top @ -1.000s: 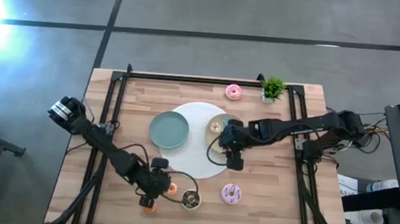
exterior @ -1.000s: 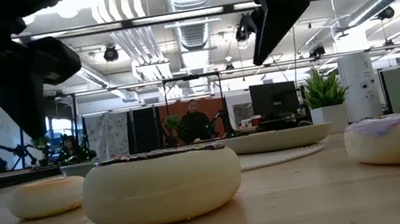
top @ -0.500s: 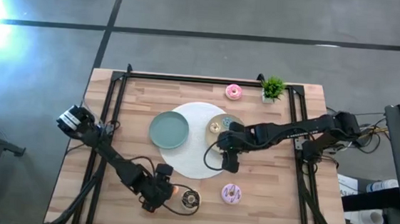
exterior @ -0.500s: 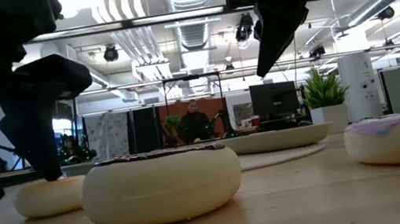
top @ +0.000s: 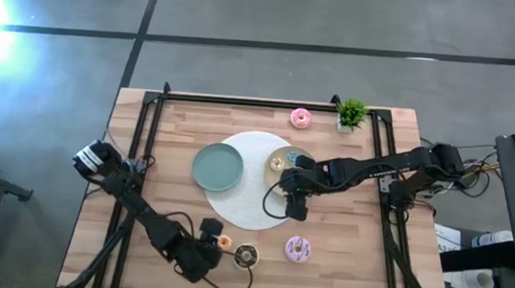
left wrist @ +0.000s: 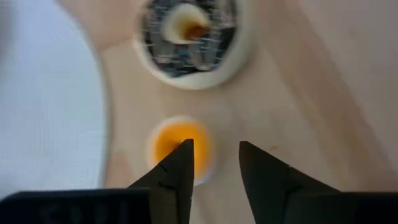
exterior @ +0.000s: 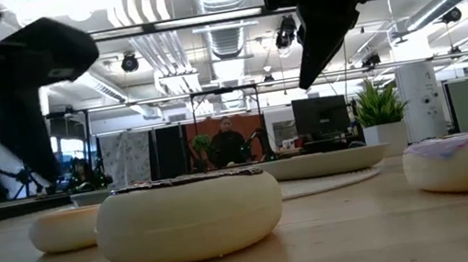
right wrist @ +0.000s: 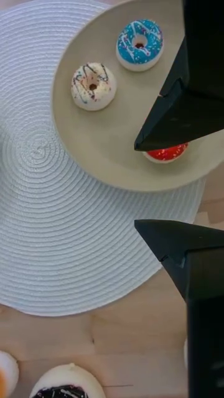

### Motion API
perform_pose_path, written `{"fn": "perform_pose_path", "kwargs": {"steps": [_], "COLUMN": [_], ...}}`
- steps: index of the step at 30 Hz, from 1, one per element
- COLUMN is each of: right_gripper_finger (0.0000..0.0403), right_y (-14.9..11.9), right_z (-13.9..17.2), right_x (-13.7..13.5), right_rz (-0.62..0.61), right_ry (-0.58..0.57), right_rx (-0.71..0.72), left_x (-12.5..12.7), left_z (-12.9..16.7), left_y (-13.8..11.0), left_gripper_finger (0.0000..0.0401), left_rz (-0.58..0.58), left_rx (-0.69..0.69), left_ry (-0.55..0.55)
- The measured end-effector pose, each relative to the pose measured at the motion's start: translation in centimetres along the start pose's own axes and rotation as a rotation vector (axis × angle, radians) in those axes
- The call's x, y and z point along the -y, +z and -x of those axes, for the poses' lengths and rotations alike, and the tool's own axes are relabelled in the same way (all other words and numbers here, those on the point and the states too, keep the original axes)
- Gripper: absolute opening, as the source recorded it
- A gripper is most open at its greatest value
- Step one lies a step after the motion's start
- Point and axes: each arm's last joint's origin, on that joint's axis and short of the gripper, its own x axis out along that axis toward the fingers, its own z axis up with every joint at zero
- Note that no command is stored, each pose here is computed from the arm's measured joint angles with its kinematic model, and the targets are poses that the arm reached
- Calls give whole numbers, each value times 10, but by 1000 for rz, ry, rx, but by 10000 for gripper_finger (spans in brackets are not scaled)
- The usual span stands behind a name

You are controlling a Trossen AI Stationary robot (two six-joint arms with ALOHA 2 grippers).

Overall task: Pick & Place donuts
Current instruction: Put the top small yellow donut on the brown plate, then put the small orange donut on the brown plate

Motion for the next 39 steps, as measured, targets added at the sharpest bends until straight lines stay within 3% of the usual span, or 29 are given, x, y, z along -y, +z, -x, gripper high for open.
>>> {"fn": "perform_pose_path", "kwargs": {"steps": [3,9,15,22,31,39], "right_gripper_finger": [183,183,182,183,183,182], "right_y": [-1,-5,-6,-5,-5,-5], "right_z": [-1,-1,0,0,0,0], "right_x": [0,1,2,1,1,1], "right_rz": [38,92,92,92,61,37], "right_ry": [-2,-5,-5,-5,-5,-5], "right_rx": [-5,-39,-35,-32,-31,-28], "left_x": [4,2,8,10,4,8], "left_z": [-9,-17,-23,-28,-11,-29], "left_y": [1,11,20,18,31,19], "left_gripper_finger": [99,99,99,99,99,99], "left_rz": [21,82,133,154,241,241], "left_rx": [0,-27,-66,-143,-122,-187], "left_ry": [0,145,95,154,212,225]}}
